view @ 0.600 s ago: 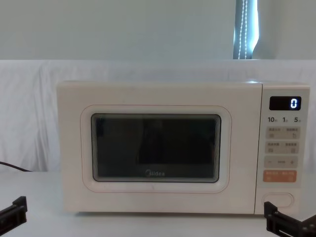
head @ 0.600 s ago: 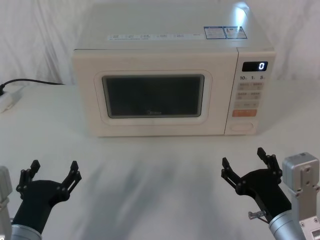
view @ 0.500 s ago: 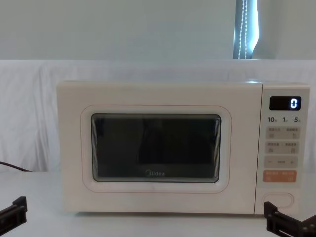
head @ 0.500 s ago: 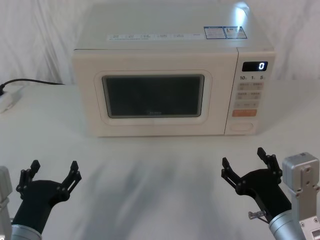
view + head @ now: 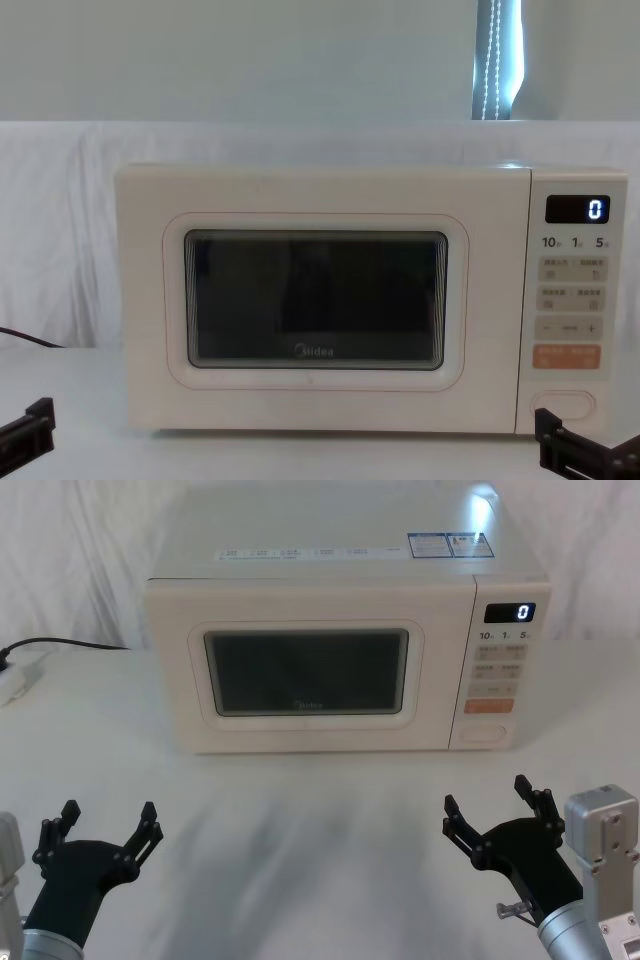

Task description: Press the button to open the microwave door with one hand; close the microwave door with the other hand.

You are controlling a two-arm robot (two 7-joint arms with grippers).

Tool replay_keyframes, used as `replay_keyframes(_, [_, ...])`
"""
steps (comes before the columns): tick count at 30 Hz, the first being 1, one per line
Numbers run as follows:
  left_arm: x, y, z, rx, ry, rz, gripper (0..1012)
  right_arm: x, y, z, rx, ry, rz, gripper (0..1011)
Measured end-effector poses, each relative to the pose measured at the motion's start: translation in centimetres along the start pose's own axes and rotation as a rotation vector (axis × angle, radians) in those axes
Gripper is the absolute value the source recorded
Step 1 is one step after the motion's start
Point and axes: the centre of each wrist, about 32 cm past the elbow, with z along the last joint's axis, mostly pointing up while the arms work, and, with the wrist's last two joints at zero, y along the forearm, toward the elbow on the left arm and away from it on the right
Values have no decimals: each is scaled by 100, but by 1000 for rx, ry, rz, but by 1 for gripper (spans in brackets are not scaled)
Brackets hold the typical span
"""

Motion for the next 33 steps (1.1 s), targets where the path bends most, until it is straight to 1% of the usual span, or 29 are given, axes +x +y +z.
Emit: replay_keyframes(33, [0, 0, 0, 0, 0, 0, 1001, 0, 0, 0, 0, 0, 0, 1002])
